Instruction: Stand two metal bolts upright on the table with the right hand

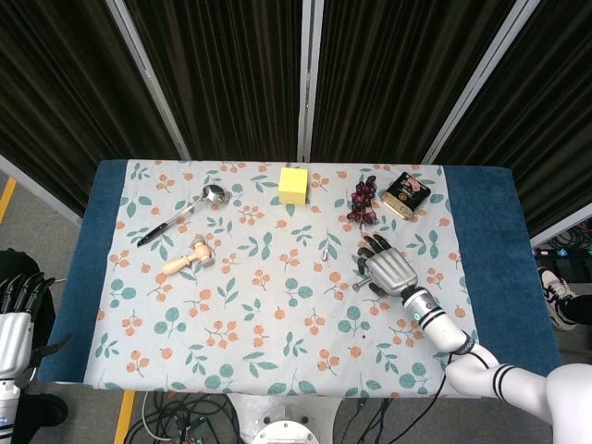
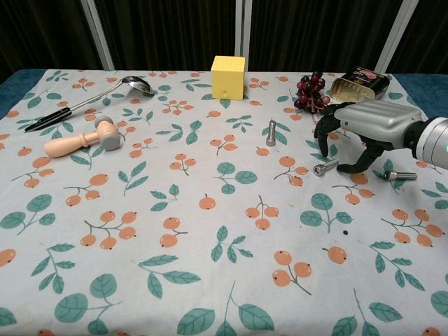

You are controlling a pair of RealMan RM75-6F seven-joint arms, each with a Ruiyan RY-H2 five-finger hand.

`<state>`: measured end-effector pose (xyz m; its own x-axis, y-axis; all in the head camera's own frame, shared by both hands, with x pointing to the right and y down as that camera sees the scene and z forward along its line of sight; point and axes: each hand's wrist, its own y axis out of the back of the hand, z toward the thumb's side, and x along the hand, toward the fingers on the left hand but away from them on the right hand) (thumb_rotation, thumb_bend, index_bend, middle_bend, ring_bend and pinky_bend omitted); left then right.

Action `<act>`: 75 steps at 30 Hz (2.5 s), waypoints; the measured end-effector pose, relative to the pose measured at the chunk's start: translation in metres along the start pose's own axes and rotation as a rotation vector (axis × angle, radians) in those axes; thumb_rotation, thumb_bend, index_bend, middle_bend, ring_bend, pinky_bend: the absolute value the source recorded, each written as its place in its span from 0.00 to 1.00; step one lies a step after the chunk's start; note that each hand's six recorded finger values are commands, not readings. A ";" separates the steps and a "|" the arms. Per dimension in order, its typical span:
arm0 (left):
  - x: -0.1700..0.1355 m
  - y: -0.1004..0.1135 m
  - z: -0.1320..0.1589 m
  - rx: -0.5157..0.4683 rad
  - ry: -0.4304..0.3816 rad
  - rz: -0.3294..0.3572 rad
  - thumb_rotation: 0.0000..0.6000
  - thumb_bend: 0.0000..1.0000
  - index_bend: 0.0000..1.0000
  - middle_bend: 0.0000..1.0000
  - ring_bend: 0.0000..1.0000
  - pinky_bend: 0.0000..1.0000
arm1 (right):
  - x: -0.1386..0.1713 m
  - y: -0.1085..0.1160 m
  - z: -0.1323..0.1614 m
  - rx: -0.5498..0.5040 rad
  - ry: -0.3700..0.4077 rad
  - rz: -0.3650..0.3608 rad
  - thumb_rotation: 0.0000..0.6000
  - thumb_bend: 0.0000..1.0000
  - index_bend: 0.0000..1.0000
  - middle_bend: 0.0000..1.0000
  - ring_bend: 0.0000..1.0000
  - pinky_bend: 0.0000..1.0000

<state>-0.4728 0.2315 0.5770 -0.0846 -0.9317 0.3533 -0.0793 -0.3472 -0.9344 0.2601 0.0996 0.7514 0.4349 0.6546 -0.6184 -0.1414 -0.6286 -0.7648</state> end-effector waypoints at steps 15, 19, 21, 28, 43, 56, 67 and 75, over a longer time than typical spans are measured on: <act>0.000 -0.001 0.000 0.002 0.001 -0.002 1.00 0.00 0.16 0.09 0.00 0.00 | -0.003 -0.008 -0.007 -0.069 -0.014 0.006 1.00 0.26 0.50 0.24 0.00 0.00; 0.000 -0.001 0.000 0.002 0.001 -0.003 1.00 0.00 0.16 0.09 0.00 0.00 | -0.002 -0.009 -0.007 -0.067 -0.011 0.003 1.00 0.28 0.52 0.25 0.00 0.00; 0.000 -0.001 0.000 0.002 0.000 -0.004 1.00 0.00 0.16 0.09 0.00 0.00 | -0.002 -0.009 -0.008 -0.064 -0.014 0.003 1.00 0.29 0.53 0.25 0.00 0.00; 0.000 -0.002 0.000 0.000 0.002 -0.004 1.00 0.00 0.16 0.09 0.00 0.00 | -0.002 -0.004 -0.006 -0.038 -0.011 -0.029 1.00 0.38 0.59 0.28 0.00 0.00; -0.001 -0.003 -0.001 -0.002 0.002 -0.007 1.00 0.00 0.16 0.09 0.00 0.00 | 0.005 0.028 0.012 0.303 0.060 -0.105 1.00 0.39 0.62 0.30 0.00 0.00; -0.002 -0.004 -0.003 -0.004 0.008 -0.008 1.00 0.00 0.16 0.09 0.00 0.00 | -0.002 0.040 0.049 0.687 0.187 -0.170 1.00 0.39 0.62 0.30 0.00 0.00; -0.003 -0.005 -0.003 -0.007 0.009 -0.009 1.00 0.00 0.16 0.09 0.00 0.00 | 0.010 0.028 0.069 0.890 0.288 -0.266 1.00 0.40 0.62 0.30 0.00 0.00; -0.003 -0.006 -0.004 -0.009 0.009 -0.009 1.00 0.00 0.16 0.09 0.00 0.00 | 0.016 0.012 0.072 0.916 0.292 -0.292 1.00 0.39 0.61 0.29 0.00 0.00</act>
<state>-0.4760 0.2369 0.5811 -0.0928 -0.9273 0.3626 -0.0888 -0.3550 -0.9306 0.2014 0.1327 0.7187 0.7456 0.5254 -0.4099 -0.5707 0.1860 -0.7998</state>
